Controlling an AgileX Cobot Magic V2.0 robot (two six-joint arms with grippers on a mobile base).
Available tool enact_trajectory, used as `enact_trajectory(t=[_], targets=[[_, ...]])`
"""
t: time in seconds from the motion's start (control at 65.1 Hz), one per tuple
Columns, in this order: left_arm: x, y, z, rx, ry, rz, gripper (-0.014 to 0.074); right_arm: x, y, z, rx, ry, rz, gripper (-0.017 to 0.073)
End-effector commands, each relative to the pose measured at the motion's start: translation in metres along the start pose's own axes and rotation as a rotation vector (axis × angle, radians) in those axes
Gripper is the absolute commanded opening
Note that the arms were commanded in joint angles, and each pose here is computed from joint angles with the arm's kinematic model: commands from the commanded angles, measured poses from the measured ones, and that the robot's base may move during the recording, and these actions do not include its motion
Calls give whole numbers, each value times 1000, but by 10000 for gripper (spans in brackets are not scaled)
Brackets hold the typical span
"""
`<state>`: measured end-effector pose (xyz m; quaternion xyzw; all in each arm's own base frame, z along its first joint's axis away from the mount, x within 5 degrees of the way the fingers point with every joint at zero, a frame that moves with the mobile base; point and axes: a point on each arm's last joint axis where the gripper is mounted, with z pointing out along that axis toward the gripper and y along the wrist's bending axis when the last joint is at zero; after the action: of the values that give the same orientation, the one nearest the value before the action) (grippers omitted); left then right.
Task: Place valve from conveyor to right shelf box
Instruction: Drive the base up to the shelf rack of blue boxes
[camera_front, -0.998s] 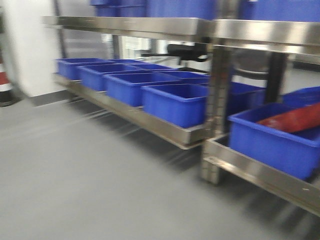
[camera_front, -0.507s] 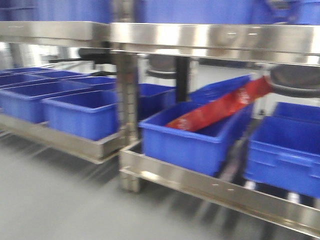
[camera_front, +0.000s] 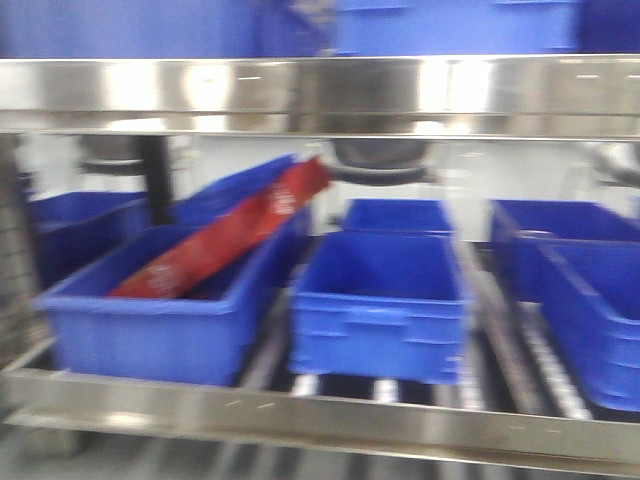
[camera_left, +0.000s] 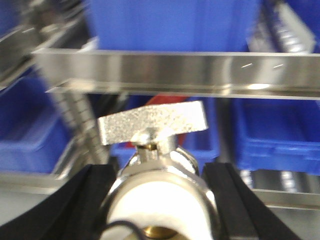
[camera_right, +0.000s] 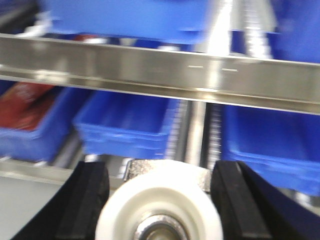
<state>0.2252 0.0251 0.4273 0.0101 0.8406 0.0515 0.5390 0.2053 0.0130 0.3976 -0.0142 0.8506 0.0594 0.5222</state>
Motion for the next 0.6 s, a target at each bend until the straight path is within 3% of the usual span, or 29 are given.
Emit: enact_trajectory(t=[0.0, 0.583], targets=[[-8, -1, -6, -1, -74, -13, -111, -12, 0, -8, 7, -102, -8, -154], [-8, -1, -6, -1, -74, -13, -111, -12, 0, -8, 7, -100, -8, -154]])
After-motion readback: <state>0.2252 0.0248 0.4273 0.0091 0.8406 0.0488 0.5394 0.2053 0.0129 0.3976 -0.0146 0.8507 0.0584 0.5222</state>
